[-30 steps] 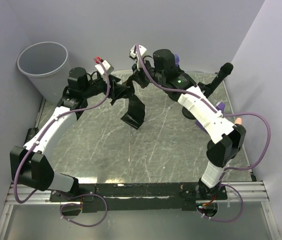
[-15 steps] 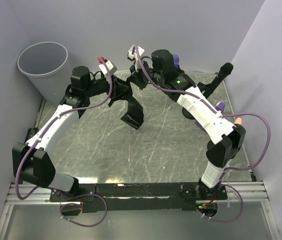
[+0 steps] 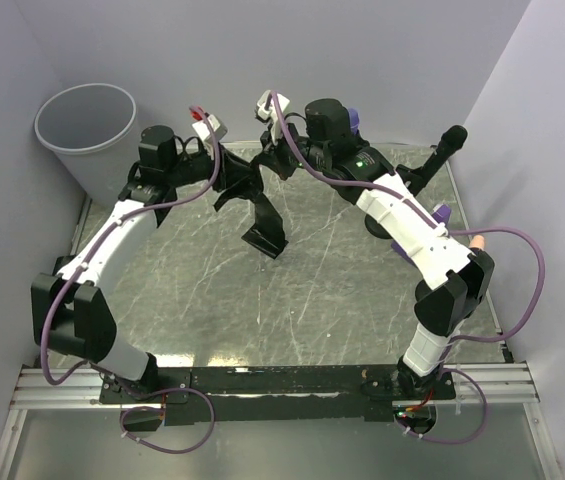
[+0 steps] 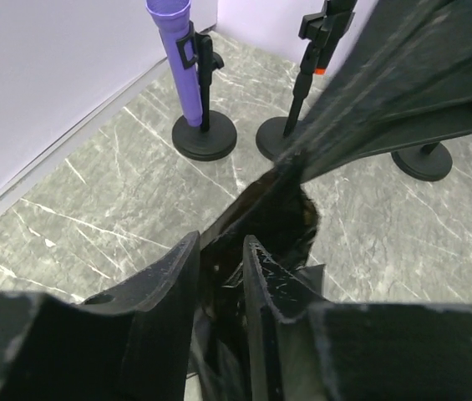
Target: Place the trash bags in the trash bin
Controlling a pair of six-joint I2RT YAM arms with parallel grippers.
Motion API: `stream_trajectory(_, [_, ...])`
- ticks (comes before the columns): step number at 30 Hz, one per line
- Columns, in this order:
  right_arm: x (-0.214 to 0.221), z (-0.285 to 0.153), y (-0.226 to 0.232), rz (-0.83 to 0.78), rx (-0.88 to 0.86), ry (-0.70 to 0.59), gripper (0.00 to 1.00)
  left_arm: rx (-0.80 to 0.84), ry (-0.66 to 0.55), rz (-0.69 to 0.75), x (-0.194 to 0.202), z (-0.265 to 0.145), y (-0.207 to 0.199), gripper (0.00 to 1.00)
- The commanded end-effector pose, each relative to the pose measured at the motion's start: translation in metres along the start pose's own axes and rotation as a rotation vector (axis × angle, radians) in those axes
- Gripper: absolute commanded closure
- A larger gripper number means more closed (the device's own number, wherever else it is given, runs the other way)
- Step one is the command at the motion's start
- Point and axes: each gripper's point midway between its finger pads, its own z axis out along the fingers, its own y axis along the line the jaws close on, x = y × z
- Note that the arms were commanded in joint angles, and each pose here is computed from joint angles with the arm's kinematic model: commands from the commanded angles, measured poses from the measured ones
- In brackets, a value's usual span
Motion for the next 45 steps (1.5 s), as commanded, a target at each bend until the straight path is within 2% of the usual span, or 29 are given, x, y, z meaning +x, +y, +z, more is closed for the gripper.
stream_trajectory(1, [-0.034,-0.023,0.007,-0.046,-0.006,-0.081,1.0,0.019,-0.02,0.059,-0.015,0.005,0.004,0.7])
stream_trajectory(7, [-0.035,-0.021,0.001,-0.055,0.014,-0.08,1.0,0.014,0.064,0.018,0.011,0.013,0.017,0.8])
stream_trajectory(13, [-0.031,-0.021,-0.018,-0.058,0.092,-0.064,1.0,0.097,0.136,0.013,0.03,0.011,0.006,0.86])
stream_trajectory(16, [-0.019,-0.016,-0.031,-0.057,0.129,-0.031,1.0,0.216,0.129,0.019,0.025,0.004,-0.018,0.9])
stream_trajectory(19, [-0.009,-0.006,-0.035,-0.053,0.127,-0.009,1.0,0.282,0.118,0.013,0.021,-0.002,-0.033,0.99])
stream_trajectory(24, [0.001,0.017,-0.031,-0.012,0.08,0.003,1.0,0.273,0.109,-0.041,0.019,-0.007,-0.032,0.99])
stream_trajectory(25, [0.004,0.022,-0.039,-0.006,0.123,0.017,0.95,0.266,0.097,-0.067,0.016,-0.008,-0.031,0.99])
stream_trajectory(26, [0.006,0.025,-0.049,0.001,0.183,0.032,0.8,0.258,0.077,-0.105,0.01,-0.01,-0.03,0.99])
stream_trajectory(27, [0.003,0.024,-0.063,0.006,0.257,0.028,0.56,0.255,0.064,-0.151,0.007,-0.012,-0.03,0.99])
stream_trajectory(28, [-0.002,0.019,-0.075,-0.001,0.321,0.021,0.43,0.25,0.044,-0.178,0.002,-0.013,-0.03,0.99])
stream_trajectory(30, [-0.017,0.005,-0.09,-0.025,0.407,-0.003,0.3,0.239,0.015,-0.215,-0.004,-0.015,-0.029,0.99])
stream_trajectory(33, [-0.037,-0.018,-0.092,-0.049,0.441,-0.049,0.23,0.232,-0.022,-0.276,-0.011,-0.016,-0.03,0.99])
stream_trajectory(37, [-0.044,-0.043,-0.082,-0.012,0.451,-0.072,0.23,0.179,-0.082,-0.387,-0.018,-0.015,-0.019,0.99])
stream_trajectory(39, [-0.042,-0.045,-0.059,-0.005,0.34,-0.082,0.34,0.156,-0.115,-0.422,-0.023,-0.015,-0.014,0.99])
stream_trajectory(41, [-0.033,-0.04,-0.027,-0.015,0.174,-0.07,0.53,0.139,-0.121,-0.431,-0.024,-0.014,-0.011,0.99])
stream_trajectory(42, [-0.025,-0.036,-0.015,-0.004,0.11,-0.053,0.54,0.144,-0.121,-0.432,-0.025,-0.014,-0.012,0.99])
stream_trajectory(45, [-0.008,-0.026,0.015,0.049,-0.062,-0.03,0.39,0.156,-0.126,-0.429,-0.025,-0.016,-0.013,0.99])
